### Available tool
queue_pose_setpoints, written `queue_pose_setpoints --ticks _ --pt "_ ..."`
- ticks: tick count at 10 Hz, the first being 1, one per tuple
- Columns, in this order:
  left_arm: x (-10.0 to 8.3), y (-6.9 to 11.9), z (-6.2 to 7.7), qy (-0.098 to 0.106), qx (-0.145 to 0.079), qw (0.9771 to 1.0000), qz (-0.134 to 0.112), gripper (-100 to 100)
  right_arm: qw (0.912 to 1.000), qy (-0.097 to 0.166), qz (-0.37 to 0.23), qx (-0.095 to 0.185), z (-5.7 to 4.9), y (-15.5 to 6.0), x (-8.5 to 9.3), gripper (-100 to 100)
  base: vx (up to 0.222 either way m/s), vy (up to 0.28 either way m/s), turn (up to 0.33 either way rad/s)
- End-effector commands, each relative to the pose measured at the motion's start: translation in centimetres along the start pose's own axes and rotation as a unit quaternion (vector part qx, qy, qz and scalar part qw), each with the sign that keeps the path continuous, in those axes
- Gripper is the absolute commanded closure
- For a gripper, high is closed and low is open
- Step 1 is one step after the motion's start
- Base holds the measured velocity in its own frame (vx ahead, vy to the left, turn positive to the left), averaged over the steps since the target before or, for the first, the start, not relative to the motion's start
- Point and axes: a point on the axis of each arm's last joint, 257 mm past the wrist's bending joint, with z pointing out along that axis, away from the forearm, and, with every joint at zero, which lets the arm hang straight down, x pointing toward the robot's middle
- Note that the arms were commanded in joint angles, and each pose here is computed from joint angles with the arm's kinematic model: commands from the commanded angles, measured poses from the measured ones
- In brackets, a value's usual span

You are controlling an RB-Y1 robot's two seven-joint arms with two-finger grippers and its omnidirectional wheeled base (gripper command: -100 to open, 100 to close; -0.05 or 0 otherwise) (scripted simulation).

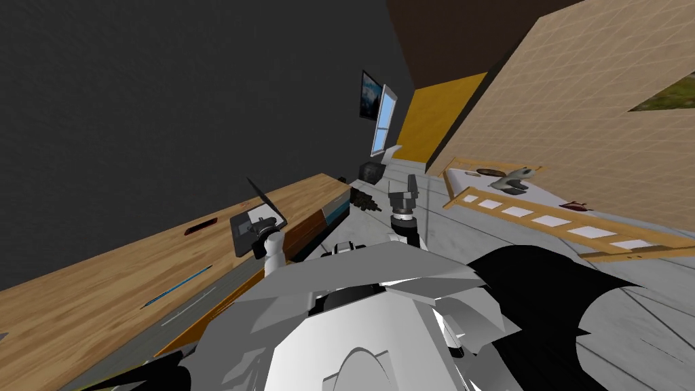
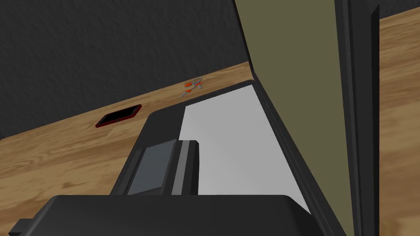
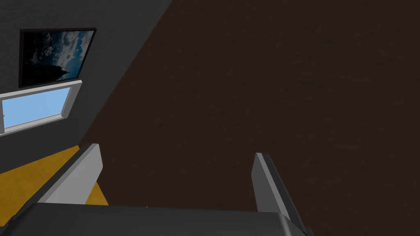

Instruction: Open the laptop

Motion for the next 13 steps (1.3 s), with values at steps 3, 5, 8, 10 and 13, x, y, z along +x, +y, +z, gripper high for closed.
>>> queue_pose_setpoints --ticks 3,5,8,10,13 --pt "0.8 3.1 -2.8 0.020 -0.061 0.9980 -0.003 100 1.0000 0.000 0.000 0.000 0.0 0.0 0.0 0 0.117 -0.064 0.270" --pt "1.0 3.9 -3.5 0.023 -0.075 0.9969 -0.005 100 1.0000 0.000 0.000 0.000 0.0 0.0 0.0 0 0.065 -0.033 0.117" --pt "1.5 3.1 -3.2 0.035 -0.079 0.9962 0.010 -100 1.0000 0.000 0.000 0.000 0.0 0.0 0.0 0 0.038 -0.028 0.116" --pt "2.3 1.8 -2.1 0.049 -0.076 0.9954 0.030 -100 1.0000 0.000 0.000 0.000 0.0 0.0 0.0 0 0.005 -0.010 0.016" --pt "3.6 -0.1 -0.6 0.067 -0.075 0.9934 0.056 -100 1.0000 0.000 0.000 0.000 0.0 0.0 0.0 0 0.009 -0.024 0.016"
